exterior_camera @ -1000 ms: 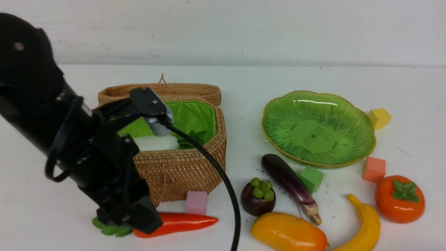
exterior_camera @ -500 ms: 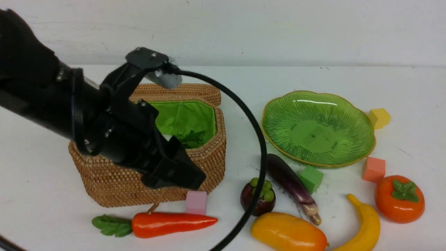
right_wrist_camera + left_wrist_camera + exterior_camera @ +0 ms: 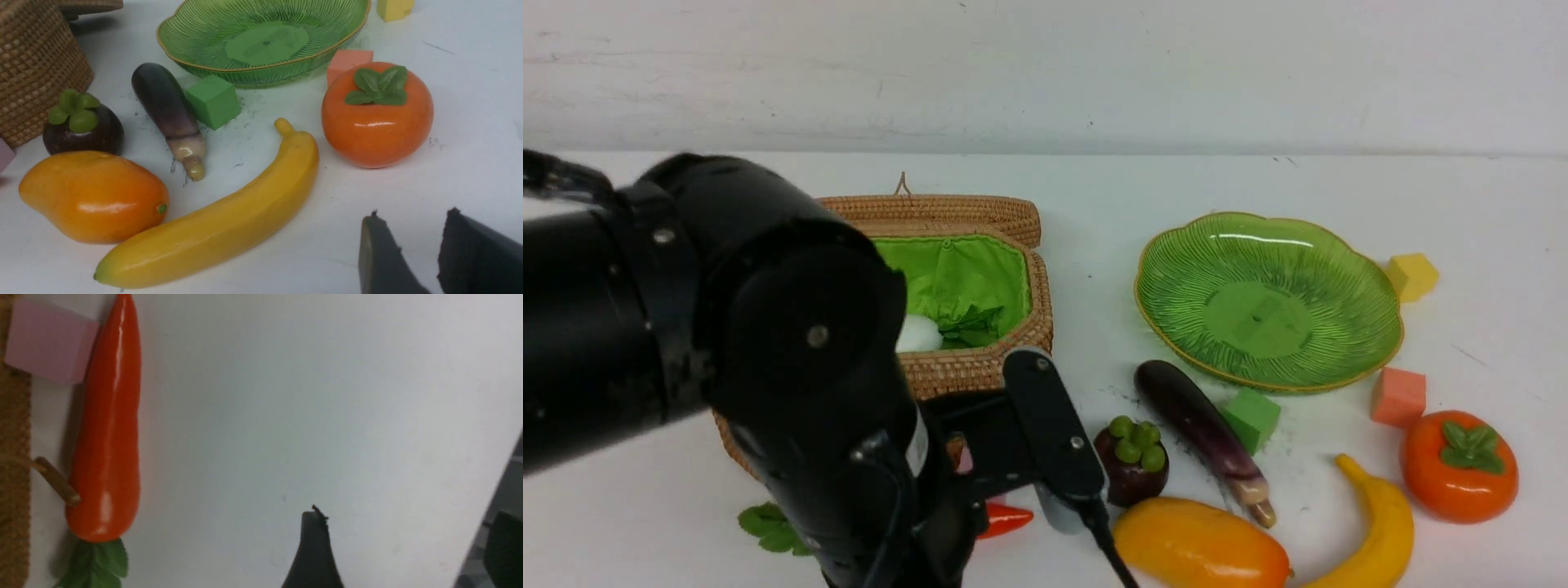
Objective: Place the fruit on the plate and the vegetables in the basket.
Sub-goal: Use the left arm to grab a carrot and put it into the left basket
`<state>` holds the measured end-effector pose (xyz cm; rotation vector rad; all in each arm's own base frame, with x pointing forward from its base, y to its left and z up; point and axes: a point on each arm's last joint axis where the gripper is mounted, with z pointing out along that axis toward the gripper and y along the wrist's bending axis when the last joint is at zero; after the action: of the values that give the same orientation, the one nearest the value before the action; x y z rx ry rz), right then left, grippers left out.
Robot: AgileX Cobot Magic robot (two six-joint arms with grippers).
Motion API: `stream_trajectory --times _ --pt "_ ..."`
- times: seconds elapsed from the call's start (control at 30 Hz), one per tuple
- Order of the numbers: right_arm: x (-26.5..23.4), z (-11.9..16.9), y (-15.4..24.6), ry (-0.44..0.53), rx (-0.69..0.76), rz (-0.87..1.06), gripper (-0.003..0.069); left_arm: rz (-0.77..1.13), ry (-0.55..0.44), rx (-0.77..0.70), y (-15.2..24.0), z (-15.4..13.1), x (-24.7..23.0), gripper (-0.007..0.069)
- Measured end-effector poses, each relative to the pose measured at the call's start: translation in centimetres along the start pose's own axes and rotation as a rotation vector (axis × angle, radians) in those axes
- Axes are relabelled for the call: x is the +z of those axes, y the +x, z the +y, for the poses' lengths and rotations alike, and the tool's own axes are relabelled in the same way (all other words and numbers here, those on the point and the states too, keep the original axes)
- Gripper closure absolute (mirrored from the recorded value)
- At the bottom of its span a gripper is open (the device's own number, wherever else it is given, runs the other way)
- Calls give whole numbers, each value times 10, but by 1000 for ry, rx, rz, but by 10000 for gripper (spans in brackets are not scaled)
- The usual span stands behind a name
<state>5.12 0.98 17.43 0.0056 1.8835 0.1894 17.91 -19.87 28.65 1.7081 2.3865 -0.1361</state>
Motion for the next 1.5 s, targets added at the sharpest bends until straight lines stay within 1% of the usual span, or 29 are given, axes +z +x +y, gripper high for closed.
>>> stream_trajectory --times 0.1,0.13,0.17,0.2,0.3,0.4,0.5,0.83,1.03,1.1,1.13,1.23,1.3,1.4,1.43,1.5 --pt "0 0 0 0 0 0 416 -103 -89 0 1 16 19 111" --pt "0 0 0 0 0 0 416 -102 -92 -4 2 19 22 111" --pt "0 0 0 0 0 0 416 -140 -128 -27 3 31 33 111" --pt "0 0 0 0 0 0 416 -152 -138 -35 4 36 36 111" --pt "0 0 0 0 0 0 416 -183 -195 -110 5 65 56 111" --pt "0 0 0 0 0 0 416 -137 -188 -155 12 81 76 111" --pt "0 0 0 0 0 0 416 -92 -169 -180 17 89 91 111" --pt "0 0 0 0 0 0 416 -48 -142 -185 17 94 118 118" --pt "0 0 0 0 0 0 416 -25 -123 -191 18 93 123 130" --pt "0 0 0 0 0 0 416 -8 -111 -193 20 92 124 169" --pt "0 0 0 0 0 0 416 -8 -110 -194 20 92 124 174" --pt "0 0 0 0 0 0 416 30 -75 -205 23 88 123 308" --pt "0 0 0 0 0 0 416 33 -59 -219 23 86 120 312" --pt "0 0 0 0 0 0 416 2 -29 -256 21 80 100 309" --pt "0 0 0 0 0 0 416 6 -27 -256 22 79 100 309" --pt "0 0 0 0 0 0 416 -10 -15 -264 24 73 81 309"
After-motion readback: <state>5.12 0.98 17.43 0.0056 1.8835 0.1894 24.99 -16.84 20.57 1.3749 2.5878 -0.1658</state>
